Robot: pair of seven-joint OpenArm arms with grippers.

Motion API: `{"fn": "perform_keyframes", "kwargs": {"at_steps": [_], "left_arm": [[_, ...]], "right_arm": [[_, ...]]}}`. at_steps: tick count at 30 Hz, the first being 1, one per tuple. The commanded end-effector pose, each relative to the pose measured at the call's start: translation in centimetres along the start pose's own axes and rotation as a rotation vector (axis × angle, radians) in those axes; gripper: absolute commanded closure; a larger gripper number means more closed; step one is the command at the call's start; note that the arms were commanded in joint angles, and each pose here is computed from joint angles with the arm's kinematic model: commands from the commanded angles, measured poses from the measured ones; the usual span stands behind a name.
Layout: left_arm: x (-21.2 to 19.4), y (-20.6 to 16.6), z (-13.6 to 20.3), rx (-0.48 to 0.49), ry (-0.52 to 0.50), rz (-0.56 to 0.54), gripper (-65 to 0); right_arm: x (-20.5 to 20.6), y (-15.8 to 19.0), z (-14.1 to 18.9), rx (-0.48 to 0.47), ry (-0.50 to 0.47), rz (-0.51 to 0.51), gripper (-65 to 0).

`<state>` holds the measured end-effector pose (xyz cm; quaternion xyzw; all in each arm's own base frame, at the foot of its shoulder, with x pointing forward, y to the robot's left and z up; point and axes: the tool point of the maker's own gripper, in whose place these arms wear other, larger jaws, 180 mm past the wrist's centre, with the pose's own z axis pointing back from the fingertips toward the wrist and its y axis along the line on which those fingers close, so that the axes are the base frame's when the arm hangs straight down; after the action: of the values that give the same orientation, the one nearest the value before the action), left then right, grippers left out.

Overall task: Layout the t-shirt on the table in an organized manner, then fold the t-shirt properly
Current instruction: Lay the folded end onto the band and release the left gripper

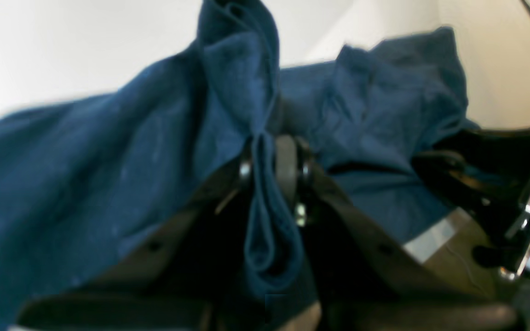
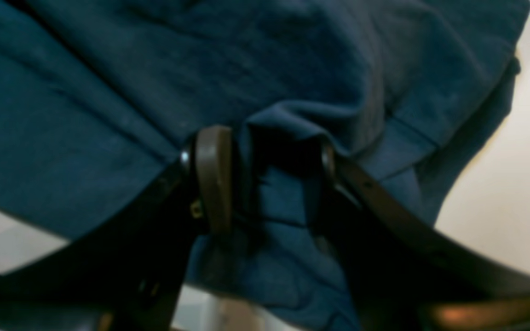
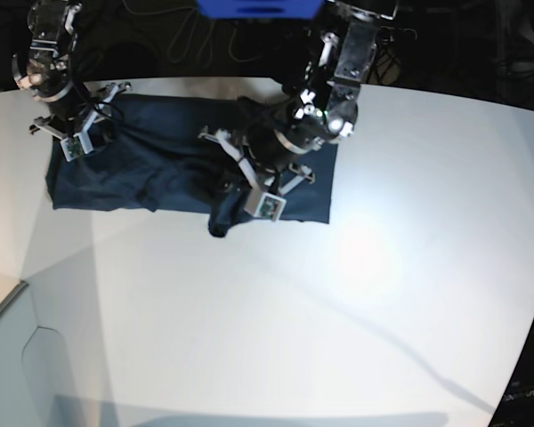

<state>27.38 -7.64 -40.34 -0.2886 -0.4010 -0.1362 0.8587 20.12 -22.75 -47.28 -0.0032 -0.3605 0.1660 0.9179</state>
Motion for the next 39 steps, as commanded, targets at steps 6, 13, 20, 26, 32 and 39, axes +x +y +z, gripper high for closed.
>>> {"fn": "perform_keyframes", "kwargs": {"at_steps": [6, 13, 20, 26, 32, 39], "left_arm": [[2.1, -1.1, -0.3, -0.036, -0.059, -0.011, 0.0], [1.0, -1.9, -1.1, -0.06, -0.02, -0.019, -3.6], [1.0, -1.9, -1.3, -0.062, -0.018, -0.019, -17.2], [2.0, -2.3, -0.9, -0.075, -0.049, -0.029, -35.3], [6.4, -3.5, 2.1, -0.115, -0.199, 0.006, -35.6], [3.9, 1.9, 5.1, -0.016, -0.136, -0.049, -28.8]], "right_arm": [[-0.5, -0.5, 0.2, -0.006, 0.031, 0.026, -24.4], [-0.4, -0.6, 0.2, -0.007, 0.029, 0.025, -24.4], [-0.4, -0.7, 0.3, -0.009, 0.031, 0.029, -24.4], [-0.4, -0.6, 0.2, -0.006, 0.03, 0.029, -24.4], [-0.3, -0.5, 0.1, -0.005, 0.028, 0.029, -24.4], [0.7, -1.1, -0.1, -0.018, 0.007, 0.027, -24.4]]}}
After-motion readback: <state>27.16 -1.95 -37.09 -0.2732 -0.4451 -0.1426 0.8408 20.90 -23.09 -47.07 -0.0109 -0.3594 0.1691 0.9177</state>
